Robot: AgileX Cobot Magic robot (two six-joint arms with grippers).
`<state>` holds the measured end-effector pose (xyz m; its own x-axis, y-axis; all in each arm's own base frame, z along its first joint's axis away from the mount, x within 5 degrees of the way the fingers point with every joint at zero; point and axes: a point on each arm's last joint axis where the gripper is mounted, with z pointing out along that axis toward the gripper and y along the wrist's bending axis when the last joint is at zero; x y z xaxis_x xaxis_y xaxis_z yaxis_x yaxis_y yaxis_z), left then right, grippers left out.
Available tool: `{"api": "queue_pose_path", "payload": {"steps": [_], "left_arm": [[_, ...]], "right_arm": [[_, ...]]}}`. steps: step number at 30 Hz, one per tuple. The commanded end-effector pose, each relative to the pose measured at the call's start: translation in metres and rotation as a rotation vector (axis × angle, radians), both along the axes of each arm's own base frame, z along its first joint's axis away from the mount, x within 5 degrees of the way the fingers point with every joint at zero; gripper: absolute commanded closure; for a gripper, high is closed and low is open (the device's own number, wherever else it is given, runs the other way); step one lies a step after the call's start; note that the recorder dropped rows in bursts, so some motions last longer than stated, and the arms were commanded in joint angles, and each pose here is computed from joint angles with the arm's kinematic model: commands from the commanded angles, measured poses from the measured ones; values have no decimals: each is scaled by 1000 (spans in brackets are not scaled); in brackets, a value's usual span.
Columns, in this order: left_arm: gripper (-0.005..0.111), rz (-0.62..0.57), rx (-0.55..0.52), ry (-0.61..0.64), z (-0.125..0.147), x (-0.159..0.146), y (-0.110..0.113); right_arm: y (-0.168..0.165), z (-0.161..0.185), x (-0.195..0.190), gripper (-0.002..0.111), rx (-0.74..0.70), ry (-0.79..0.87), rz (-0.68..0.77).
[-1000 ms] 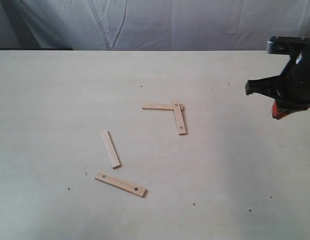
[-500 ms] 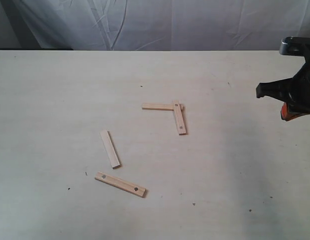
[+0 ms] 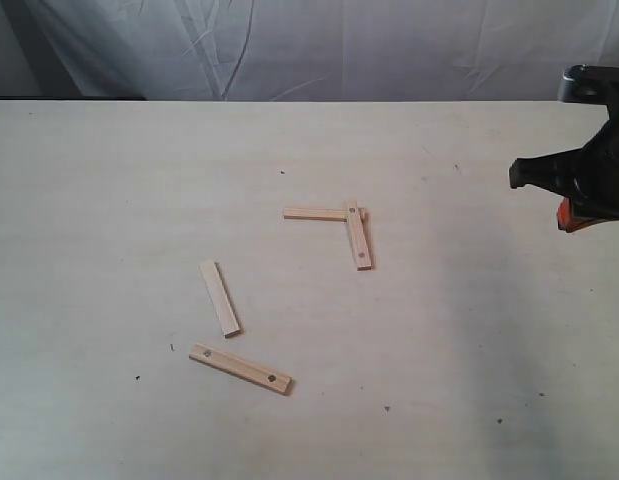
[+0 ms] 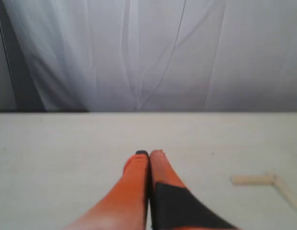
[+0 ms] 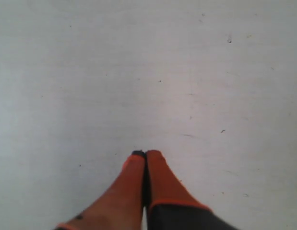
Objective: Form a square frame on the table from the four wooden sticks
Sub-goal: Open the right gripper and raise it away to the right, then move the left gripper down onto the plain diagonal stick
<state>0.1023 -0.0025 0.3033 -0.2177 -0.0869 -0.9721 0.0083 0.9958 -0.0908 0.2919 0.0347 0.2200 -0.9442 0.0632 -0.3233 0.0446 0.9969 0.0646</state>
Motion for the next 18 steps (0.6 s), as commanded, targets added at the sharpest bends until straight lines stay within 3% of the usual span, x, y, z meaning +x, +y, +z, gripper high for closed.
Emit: {"api": "queue_pose_path", "payload": {"steps": [1,2,4,7,10,14,18], "left_arm": [[107,-17,44,416,-9,58,1],[107,-13,25,441,-14,67,0],[107,1,-112,500,-27,83,-4],[107,-7,-174,571,-43,100,-10],[107,-68,-169,662,-55,113,-26],[107,-156,-166,708,-66,131,-65],[107,-156,-140,749,-81,151,-102]], "right_arm": [[-1,1,-1,108,-1,-14,4],[-1,1,-1,108,-1,-14,4],[-1,1,-1,108,-1,-14,4],[-1,2,0,108,0,-19,4],[-1,2,1,108,5,-27,1],[0,2,1,108,5,-34,1],[0,2,1,108,5,-34,1]]}}
